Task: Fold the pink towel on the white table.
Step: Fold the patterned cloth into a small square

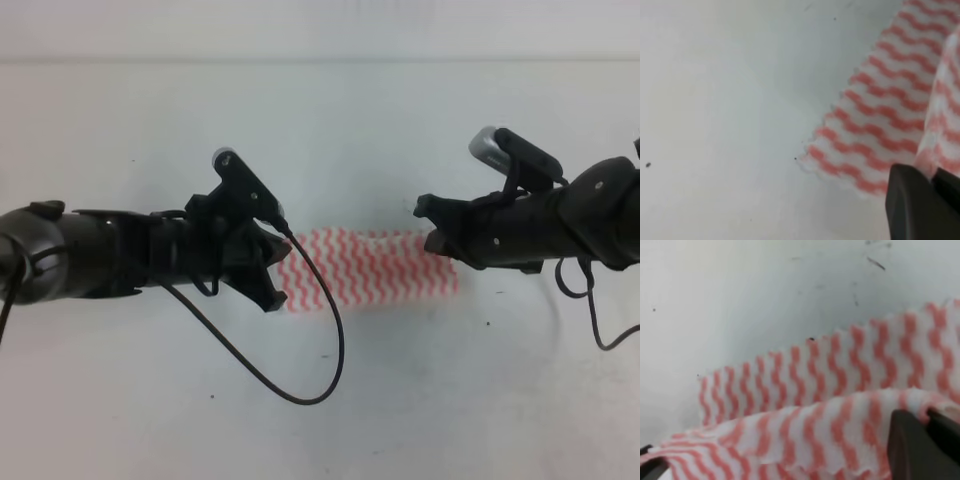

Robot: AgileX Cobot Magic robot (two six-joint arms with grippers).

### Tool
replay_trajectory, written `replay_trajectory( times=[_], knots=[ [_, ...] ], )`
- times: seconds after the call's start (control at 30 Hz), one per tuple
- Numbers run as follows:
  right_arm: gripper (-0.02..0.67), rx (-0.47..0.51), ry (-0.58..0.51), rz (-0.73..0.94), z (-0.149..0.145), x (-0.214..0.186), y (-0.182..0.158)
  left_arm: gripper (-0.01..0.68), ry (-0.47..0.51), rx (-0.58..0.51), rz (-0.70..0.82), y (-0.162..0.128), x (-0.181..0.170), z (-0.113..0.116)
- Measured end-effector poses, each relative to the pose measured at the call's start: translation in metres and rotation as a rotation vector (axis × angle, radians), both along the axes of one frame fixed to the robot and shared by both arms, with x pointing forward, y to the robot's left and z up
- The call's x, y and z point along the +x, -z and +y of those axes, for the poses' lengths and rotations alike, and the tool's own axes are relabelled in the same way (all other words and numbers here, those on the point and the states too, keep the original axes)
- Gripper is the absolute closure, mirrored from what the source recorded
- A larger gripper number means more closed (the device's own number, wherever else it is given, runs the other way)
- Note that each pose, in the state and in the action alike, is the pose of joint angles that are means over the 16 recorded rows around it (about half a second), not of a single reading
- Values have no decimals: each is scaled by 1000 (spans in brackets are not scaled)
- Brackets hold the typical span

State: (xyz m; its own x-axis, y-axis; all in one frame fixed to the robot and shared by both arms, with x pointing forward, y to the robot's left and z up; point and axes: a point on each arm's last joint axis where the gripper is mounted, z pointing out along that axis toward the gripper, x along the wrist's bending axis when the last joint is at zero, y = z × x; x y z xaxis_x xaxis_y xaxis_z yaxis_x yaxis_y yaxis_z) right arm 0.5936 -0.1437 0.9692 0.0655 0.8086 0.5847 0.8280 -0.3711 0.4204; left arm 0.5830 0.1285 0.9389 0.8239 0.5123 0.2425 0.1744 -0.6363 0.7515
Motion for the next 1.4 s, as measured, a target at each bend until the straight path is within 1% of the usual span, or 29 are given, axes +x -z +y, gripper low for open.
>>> replay_trajectory(
  times=[0.77,1.4],
  knots=[
    [651,-8,18,30,-5,7,12,673,8,7,33,14,2,-2],
    [651,-10,18,33,-5,7,14,673,13,7,33,15,2,-2]
  ],
)
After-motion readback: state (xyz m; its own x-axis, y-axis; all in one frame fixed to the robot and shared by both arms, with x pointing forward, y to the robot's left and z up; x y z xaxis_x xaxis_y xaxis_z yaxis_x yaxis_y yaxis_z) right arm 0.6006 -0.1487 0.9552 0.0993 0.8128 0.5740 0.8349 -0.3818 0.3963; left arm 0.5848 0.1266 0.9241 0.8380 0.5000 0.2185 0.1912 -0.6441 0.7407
